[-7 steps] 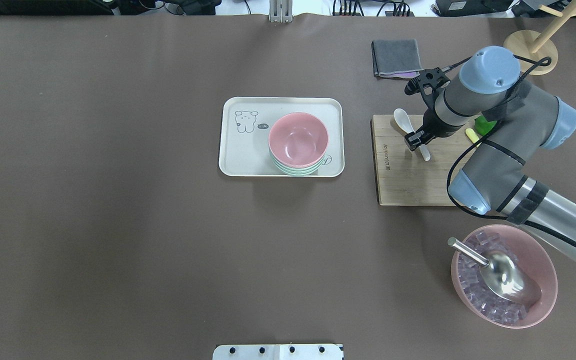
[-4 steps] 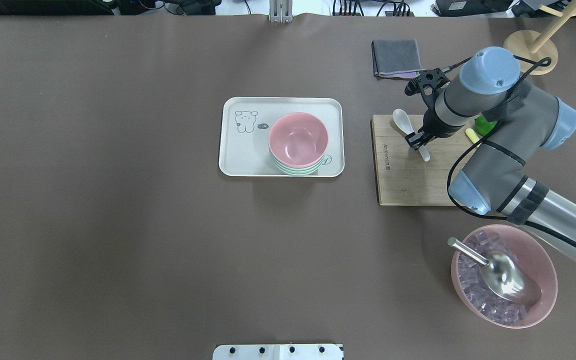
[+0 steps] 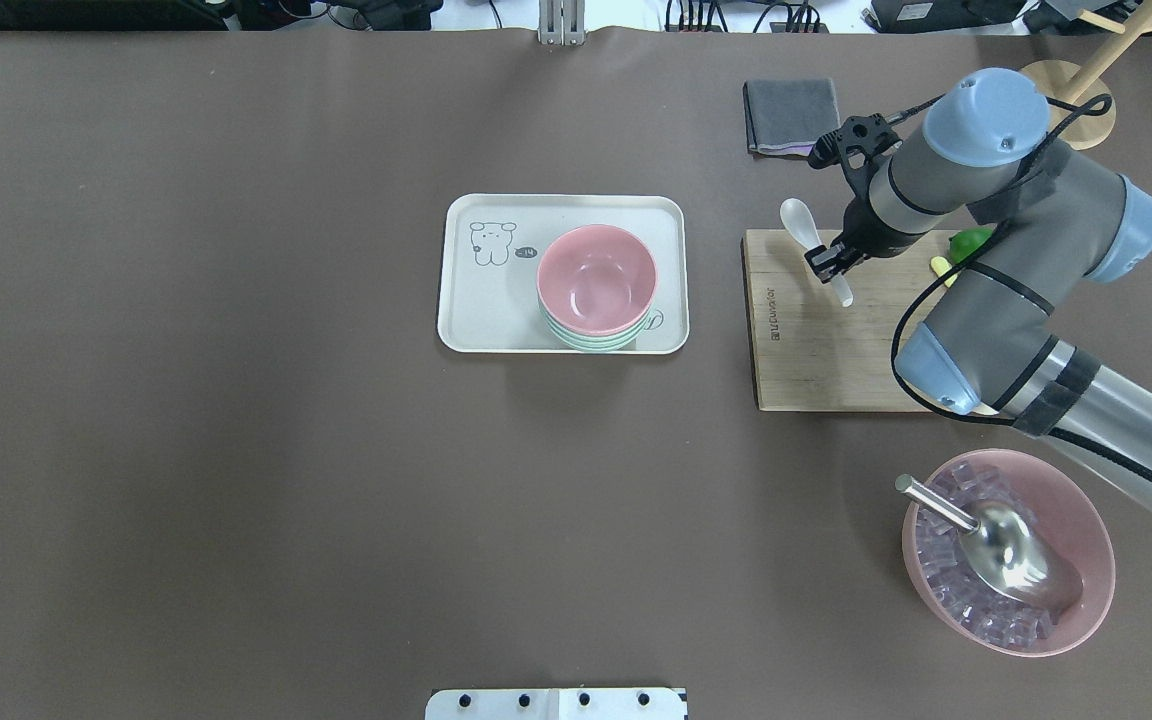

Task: Stack pink bowl on green and place spoon
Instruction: 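Lift the white spoon with the right gripper and carry it over the pink bowl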

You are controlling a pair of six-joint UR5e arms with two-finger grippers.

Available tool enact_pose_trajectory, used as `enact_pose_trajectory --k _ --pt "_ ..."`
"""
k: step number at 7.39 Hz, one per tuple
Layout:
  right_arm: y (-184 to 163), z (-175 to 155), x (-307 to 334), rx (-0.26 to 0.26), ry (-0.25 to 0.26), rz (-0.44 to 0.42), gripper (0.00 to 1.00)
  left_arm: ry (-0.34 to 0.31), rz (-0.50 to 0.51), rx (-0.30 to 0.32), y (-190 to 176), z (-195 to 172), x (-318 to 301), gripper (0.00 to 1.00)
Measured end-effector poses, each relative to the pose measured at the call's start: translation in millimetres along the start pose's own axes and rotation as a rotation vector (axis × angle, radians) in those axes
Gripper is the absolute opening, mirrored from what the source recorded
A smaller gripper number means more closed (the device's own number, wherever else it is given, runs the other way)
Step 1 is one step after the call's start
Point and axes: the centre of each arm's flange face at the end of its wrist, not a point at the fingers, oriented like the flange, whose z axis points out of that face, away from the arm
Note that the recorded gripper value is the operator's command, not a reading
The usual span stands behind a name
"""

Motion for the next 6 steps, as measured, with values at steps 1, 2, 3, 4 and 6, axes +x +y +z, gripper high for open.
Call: enact_pose_trajectory --k 1,2,3,4,6 --pt "-12.3 -12.9 -13.7 0.018 -0.017 0.046 0.0 0.0 0.0 0.0 -0.1 -0.1 0.1 0.98" --pt "-31.2 -30.6 -36.8 0.031 -0.031 0.109 0.0 0.0 -0.001 0.0 0.0 0.3 -0.3 0.98" --pt "-51.5 -53.5 -65.4 0.036 -0.039 0.171 0.0 0.0 -0.002 -0.001 0.4 0.7 -0.6 0.98" --pt "-67.6 -79.9 -98.8 0.033 -0.046 0.225 0.0 0.0 -0.004 -0.002 0.6 1.1 -1.0 0.98" --pt "-83.6 -114.0 -168.4 0.021 -0.058 0.307 0.0 0.001 -0.006 -0.003 0.4 1.6 -1.5 0.98"
